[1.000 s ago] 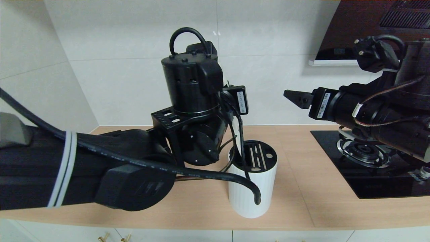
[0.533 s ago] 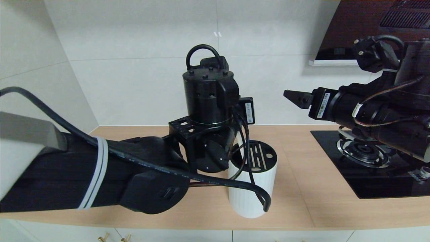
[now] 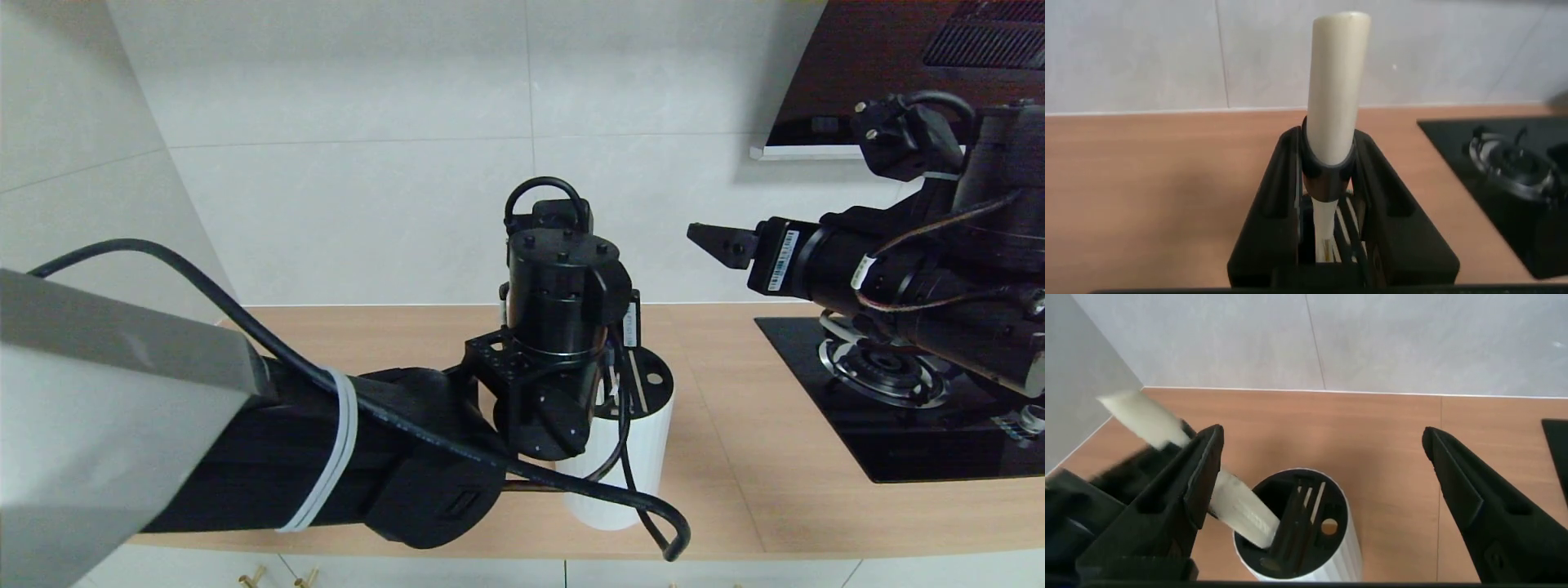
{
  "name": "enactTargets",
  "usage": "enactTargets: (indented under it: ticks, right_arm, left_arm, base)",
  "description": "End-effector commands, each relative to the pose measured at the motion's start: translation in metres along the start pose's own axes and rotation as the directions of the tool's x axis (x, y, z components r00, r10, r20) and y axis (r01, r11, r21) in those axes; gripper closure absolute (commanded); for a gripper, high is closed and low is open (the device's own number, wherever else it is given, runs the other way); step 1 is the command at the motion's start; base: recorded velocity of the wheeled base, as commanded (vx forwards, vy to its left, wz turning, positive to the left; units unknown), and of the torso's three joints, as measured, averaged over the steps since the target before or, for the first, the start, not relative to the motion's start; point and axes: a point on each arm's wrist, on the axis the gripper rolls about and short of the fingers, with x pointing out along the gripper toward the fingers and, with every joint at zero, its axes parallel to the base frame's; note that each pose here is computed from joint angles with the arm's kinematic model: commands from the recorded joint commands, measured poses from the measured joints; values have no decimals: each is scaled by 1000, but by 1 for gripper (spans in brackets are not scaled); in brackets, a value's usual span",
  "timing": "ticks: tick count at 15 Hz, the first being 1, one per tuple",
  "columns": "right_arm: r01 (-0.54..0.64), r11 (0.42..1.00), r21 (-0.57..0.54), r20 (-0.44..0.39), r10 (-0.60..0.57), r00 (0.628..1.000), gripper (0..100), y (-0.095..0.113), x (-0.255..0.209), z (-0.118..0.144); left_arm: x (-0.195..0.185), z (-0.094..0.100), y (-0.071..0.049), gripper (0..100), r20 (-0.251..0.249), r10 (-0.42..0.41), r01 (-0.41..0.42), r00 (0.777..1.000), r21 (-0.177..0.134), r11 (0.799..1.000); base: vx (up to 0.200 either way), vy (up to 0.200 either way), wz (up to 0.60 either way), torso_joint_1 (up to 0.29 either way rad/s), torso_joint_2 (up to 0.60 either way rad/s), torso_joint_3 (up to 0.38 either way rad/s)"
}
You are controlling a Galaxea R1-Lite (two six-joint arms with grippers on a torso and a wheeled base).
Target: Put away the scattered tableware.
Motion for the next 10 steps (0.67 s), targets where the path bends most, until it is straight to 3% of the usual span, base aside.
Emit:
enactTargets:
  ticks: [1, 10]
  right_arm:
    - [1, 1000, -2, -6, -1, 1000, 0, 0, 2, -2]
    - [3, 1000, -4, -13, -3, 1000, 0, 0, 3, -4]
  left_arm:
    - [5, -16, -3, 100, -32, 4, -3, 999, 26, 1000]
    - [18, -63, -7, 100, -126, 28, -14, 992, 106, 994]
  base:
    - [0, 0, 0, 0, 0, 0]
    - [0, 0, 0, 0, 0, 0]
